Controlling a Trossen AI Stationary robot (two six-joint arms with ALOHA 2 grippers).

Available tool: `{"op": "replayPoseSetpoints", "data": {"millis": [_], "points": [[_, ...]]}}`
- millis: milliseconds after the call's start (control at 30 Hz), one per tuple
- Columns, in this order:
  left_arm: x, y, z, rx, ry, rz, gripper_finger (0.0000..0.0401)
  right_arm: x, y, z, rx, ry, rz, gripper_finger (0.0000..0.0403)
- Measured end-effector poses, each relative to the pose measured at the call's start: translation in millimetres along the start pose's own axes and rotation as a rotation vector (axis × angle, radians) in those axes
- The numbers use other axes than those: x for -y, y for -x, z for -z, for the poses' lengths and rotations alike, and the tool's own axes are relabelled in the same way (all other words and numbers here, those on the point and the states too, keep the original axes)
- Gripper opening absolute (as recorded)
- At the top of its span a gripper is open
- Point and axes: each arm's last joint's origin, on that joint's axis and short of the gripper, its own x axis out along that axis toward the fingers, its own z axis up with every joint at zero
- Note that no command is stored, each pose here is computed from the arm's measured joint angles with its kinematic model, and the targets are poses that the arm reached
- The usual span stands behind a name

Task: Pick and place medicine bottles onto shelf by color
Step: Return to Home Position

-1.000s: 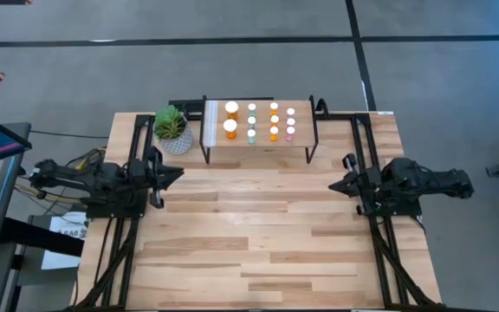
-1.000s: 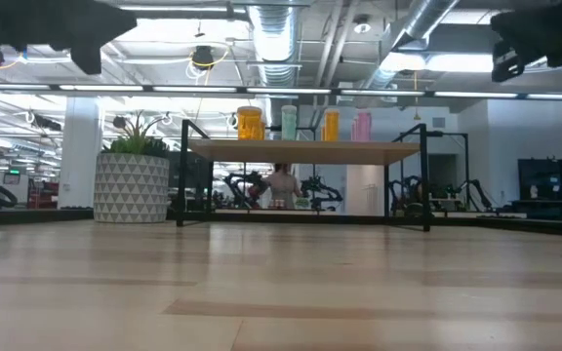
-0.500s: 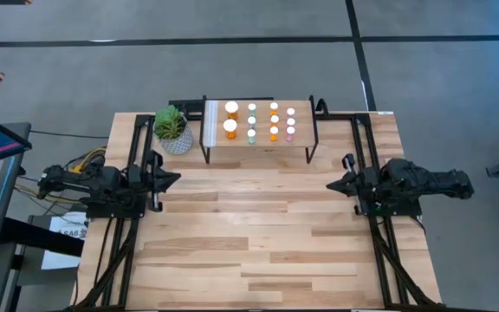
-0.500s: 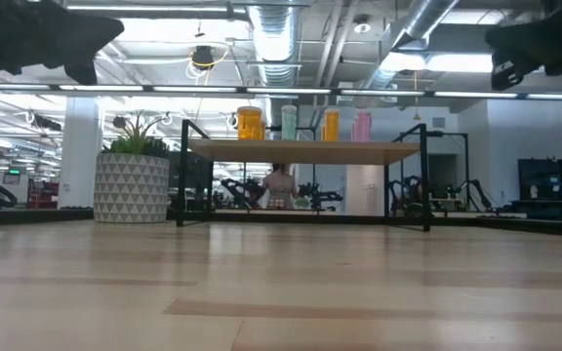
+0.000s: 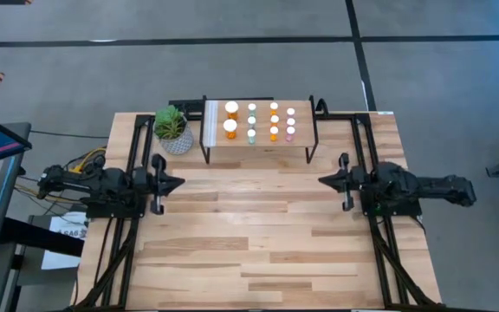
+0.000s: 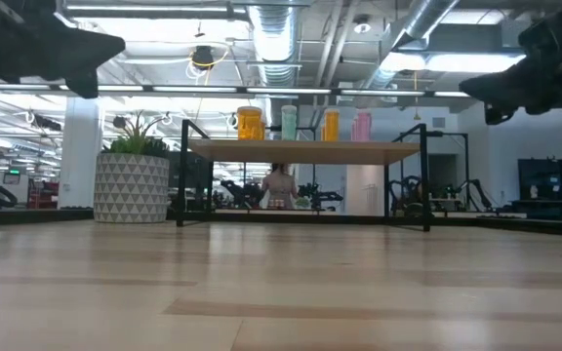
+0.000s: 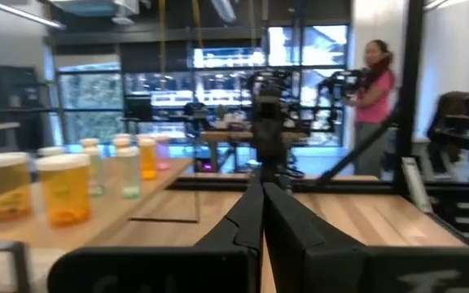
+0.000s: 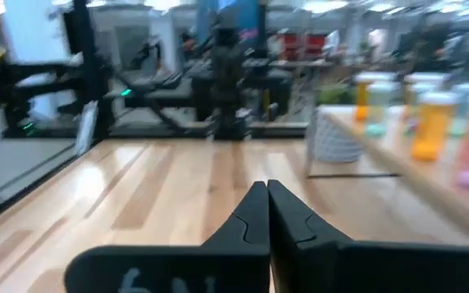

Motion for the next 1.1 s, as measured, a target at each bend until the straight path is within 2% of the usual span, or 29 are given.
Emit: {"op": "replayPoseSetpoints", "data": {"millis": [133, 233, 533, 733, 900, 1100], "points": [[1.9, 0.1, 1.2, -0.008, 0.007, 0.066, 0.0, 6.4, 0.6, -0.4, 0.002, 0.038, 0.131, 0.0015], [2.9, 0.3, 5.5, -0.05, 0.004, 0.094, 0.0, 9.1, 0.9, -0.5, 0.001, 0.056, 0.167, 0.0026], [5.1, 1.2, 13.0, -0.124, 0.013, 0.164, 0.0, 10.5, 1.0, -0.1, -0.001, 0.059, 0.18, 0.0039], [5.7, 1.4, 13.7, -0.127, -0.026, 0.186, 0.0, 10.5, 1.1, -0.1, -0.002, 0.059, 0.18, 0.004], [8.2, 2.2, 15.2, -0.145, 0.012, 0.273, 0.0, 10.5, 1.0, 0.1, -0.002, 0.059, 0.18, 0.004], [8.5, 2.3, 15.5, -0.15, 0.042, 0.282, 0.0, 10.5, 1.0, 0.3, -0.004, 0.059, 0.18, 0.004]]}}
